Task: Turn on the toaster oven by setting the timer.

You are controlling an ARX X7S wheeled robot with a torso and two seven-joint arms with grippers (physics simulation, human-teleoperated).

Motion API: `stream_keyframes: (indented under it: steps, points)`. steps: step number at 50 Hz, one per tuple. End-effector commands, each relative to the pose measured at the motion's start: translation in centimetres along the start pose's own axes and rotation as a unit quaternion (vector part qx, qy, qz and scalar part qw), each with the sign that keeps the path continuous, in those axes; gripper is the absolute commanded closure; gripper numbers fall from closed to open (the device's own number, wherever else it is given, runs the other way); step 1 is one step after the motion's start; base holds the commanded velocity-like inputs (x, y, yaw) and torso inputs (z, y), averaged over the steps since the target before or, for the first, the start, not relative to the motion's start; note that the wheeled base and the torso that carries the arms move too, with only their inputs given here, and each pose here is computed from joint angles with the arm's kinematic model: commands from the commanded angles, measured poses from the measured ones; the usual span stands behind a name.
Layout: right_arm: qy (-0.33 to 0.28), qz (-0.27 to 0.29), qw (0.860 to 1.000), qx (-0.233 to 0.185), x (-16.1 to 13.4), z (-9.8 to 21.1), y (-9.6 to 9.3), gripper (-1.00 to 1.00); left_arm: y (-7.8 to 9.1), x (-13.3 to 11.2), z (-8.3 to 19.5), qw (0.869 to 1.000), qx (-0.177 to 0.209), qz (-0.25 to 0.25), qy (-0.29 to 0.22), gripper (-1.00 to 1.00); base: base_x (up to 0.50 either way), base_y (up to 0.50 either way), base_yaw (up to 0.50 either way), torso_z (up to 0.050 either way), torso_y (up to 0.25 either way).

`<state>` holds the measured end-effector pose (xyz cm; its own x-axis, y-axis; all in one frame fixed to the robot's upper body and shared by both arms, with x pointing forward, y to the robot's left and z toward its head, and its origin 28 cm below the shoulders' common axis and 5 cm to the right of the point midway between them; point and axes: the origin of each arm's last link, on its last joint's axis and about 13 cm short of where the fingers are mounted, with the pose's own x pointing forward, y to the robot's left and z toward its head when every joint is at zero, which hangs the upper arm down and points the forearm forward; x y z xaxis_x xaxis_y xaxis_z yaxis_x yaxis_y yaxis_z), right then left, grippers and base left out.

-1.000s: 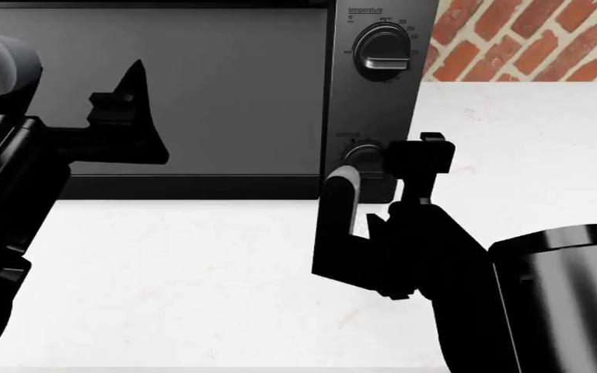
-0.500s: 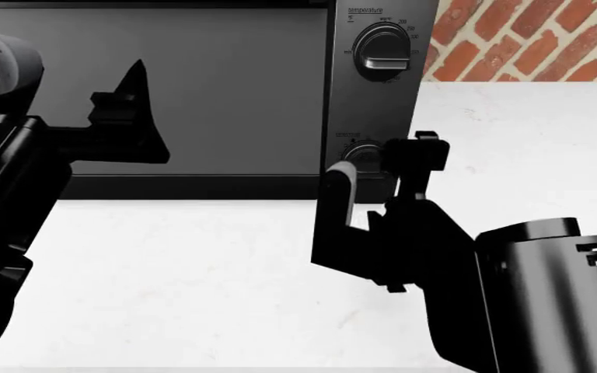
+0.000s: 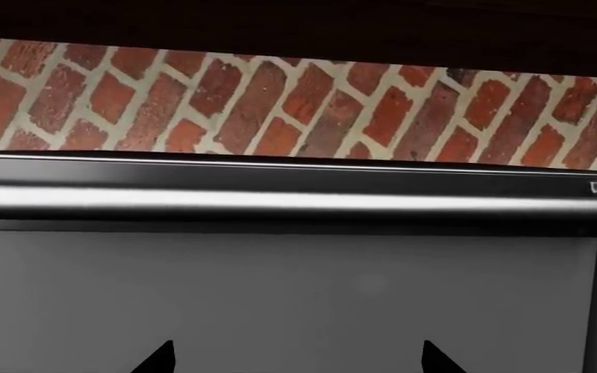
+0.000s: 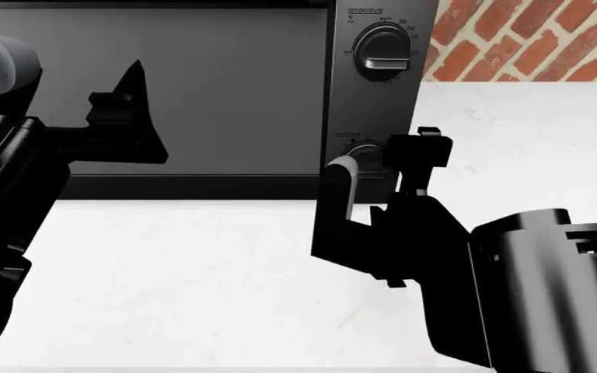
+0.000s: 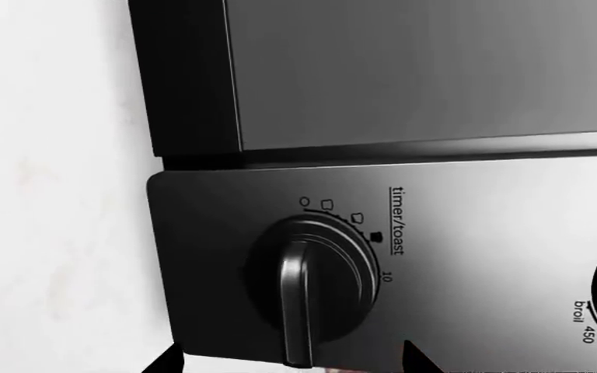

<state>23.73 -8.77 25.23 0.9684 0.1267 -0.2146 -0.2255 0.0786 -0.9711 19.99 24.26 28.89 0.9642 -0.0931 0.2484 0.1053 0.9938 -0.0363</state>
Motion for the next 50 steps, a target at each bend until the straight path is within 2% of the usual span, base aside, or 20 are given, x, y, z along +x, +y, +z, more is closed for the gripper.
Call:
stream_keyframes:
  steps: [1, 50]
  points:
    - [0.0, -0.004, 1.0, -0.001, -0.21, 0.17, -0.06, -1.0, 0.01, 0.03, -0.01, 1.0, -0.001, 0.0, 0.001, -1.0, 0.0, 0.0, 0.0, 0.0, 0.0]
    - [0.004, -0.005, 1.0, -0.001, 0.67, 0.47, 0.06, -1.0, 0.01, 0.05, -0.22, 1.0, -0.005, 0.001, 0.004, -1.0, 0.0, 0.0, 0.0, 0.0, 0.0]
